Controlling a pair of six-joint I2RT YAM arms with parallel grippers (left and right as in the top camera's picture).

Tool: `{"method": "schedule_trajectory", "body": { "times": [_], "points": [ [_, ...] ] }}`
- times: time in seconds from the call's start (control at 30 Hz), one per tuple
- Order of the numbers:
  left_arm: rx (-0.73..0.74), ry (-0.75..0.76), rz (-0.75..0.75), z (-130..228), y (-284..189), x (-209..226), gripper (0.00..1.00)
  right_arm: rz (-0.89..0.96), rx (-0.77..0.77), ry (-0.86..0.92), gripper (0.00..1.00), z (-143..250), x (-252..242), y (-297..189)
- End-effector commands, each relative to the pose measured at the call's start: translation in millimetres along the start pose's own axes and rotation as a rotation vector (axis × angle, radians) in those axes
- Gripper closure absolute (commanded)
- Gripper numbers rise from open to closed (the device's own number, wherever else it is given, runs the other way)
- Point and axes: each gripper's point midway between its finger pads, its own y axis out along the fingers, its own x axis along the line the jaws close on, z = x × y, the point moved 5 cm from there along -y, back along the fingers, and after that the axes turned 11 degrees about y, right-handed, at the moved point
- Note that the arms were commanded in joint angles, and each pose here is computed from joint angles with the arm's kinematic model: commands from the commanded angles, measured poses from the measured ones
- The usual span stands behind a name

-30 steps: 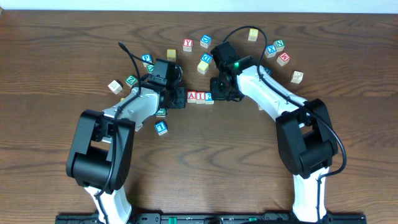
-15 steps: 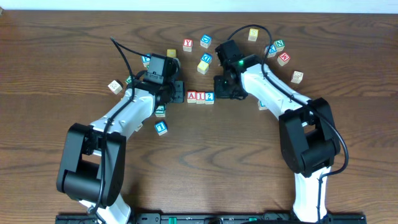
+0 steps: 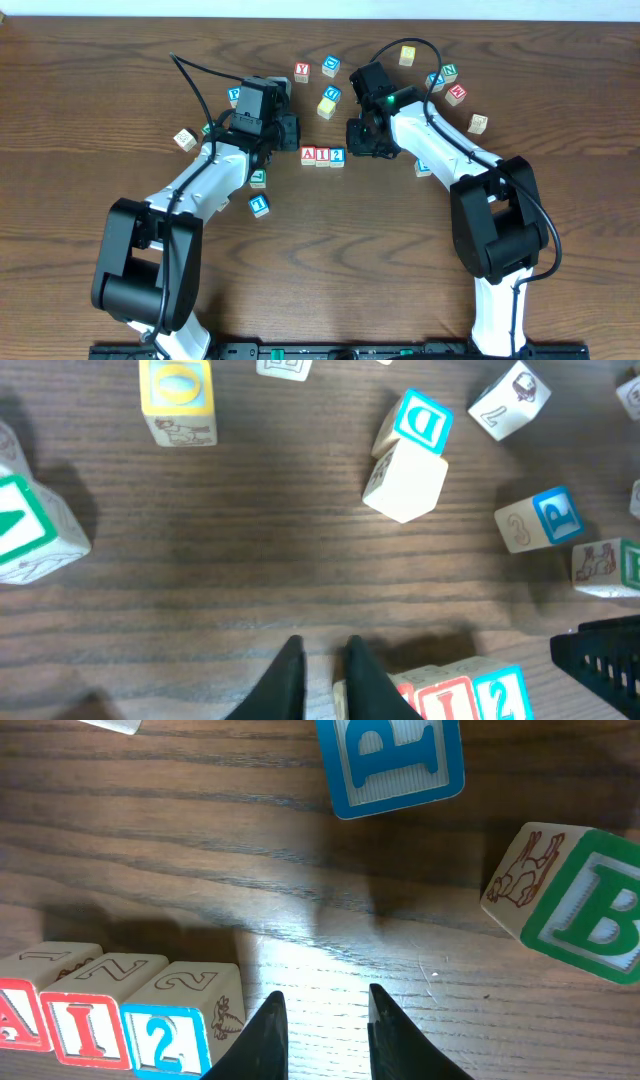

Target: Spell out AI2

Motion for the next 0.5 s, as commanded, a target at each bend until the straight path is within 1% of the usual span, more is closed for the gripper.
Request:
{"method": "schedule_trajectory", "body": {
  "times": [0.0,0.13,0.27,0.47],
  "points": [
    [0.018,-0.032,-0.015,4,11,4,0.92,-0.008,-0.02,0.0,0.78,-5,2,-6],
    [0.033,-0.038,-0.017,8,15,5,0.92,-0.008,-0.02,-0.001,0.78,-5,3,-6],
    [0.018,-0.035,-0.015,5,16,5,0.93,-0.008,-0.019,0.0,0.78,-5,3,-6],
    [-0.003,-0.011,0.004,2,17,-7,0.92,-0.008,-0.019,-0.002,0.78,-4,3,-6]
  ]
}}
